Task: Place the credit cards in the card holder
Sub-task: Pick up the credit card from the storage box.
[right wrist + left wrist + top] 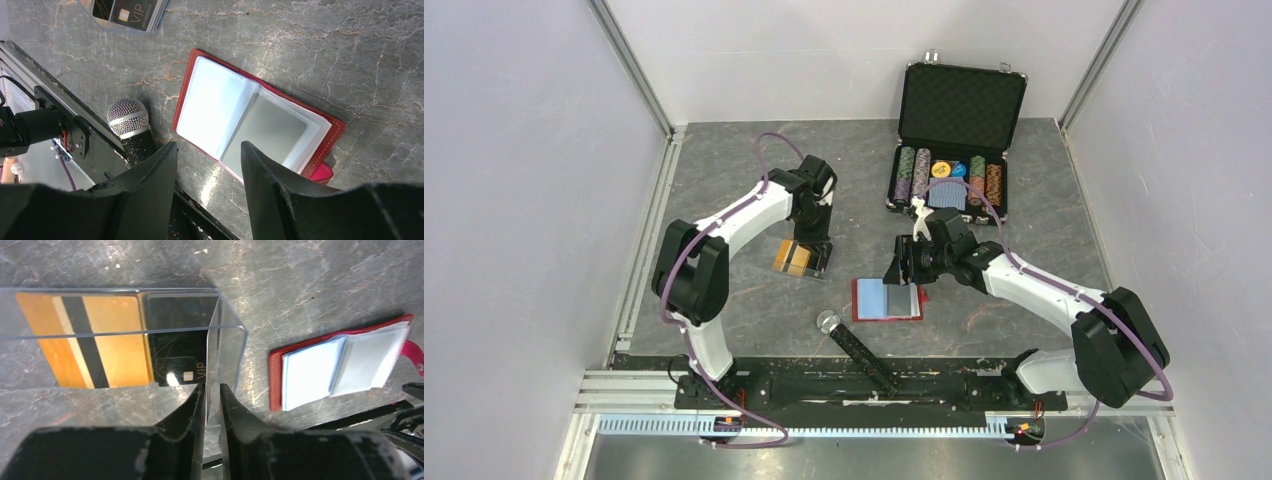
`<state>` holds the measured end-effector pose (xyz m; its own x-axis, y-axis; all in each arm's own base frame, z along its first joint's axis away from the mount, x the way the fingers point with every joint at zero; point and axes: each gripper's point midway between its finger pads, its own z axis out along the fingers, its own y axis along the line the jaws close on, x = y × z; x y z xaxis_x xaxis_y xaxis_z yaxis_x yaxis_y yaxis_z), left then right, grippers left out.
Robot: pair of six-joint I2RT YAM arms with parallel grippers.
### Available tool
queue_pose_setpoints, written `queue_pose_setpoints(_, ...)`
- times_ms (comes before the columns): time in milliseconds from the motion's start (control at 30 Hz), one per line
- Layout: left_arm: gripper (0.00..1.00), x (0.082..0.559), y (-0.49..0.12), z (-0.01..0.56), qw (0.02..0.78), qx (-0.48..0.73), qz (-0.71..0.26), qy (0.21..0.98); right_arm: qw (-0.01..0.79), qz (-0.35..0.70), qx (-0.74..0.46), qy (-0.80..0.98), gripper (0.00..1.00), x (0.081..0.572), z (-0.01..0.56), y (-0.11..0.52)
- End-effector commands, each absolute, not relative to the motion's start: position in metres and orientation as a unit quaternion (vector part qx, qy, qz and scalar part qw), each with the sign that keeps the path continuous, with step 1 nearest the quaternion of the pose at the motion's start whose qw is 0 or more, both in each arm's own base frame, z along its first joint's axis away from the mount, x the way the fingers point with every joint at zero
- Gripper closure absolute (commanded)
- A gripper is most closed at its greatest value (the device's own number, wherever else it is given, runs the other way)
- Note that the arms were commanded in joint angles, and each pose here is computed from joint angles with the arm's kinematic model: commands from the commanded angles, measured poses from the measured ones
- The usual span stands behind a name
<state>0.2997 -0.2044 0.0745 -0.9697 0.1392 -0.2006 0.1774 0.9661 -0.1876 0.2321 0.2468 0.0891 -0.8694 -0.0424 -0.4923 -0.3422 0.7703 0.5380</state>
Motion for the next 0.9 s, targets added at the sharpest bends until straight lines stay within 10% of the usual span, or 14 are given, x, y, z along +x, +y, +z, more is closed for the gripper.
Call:
queue_pose_setpoints(0,0.77,0.311,-0.226,0.09,0.119,0.097,-0.149,0.977,0.257,0.326,-0.115,0.903,0.48,0.237,0.101,0.249)
queue_pose_setpoints(533,0.98,0.301,-0.208,0.064,0.102,0.089,-0.103,0.985,0.267,0.322,-0.117,0.901,0.48,0.238,0.11,0.247)
queue_pose_setpoints(867,0.98,0.313,-0.18,0.142,0.23,0.05,-0.068,0.97,0.275,0.311,-0.117,0.902,0.47,0.238,0.115,0.241)
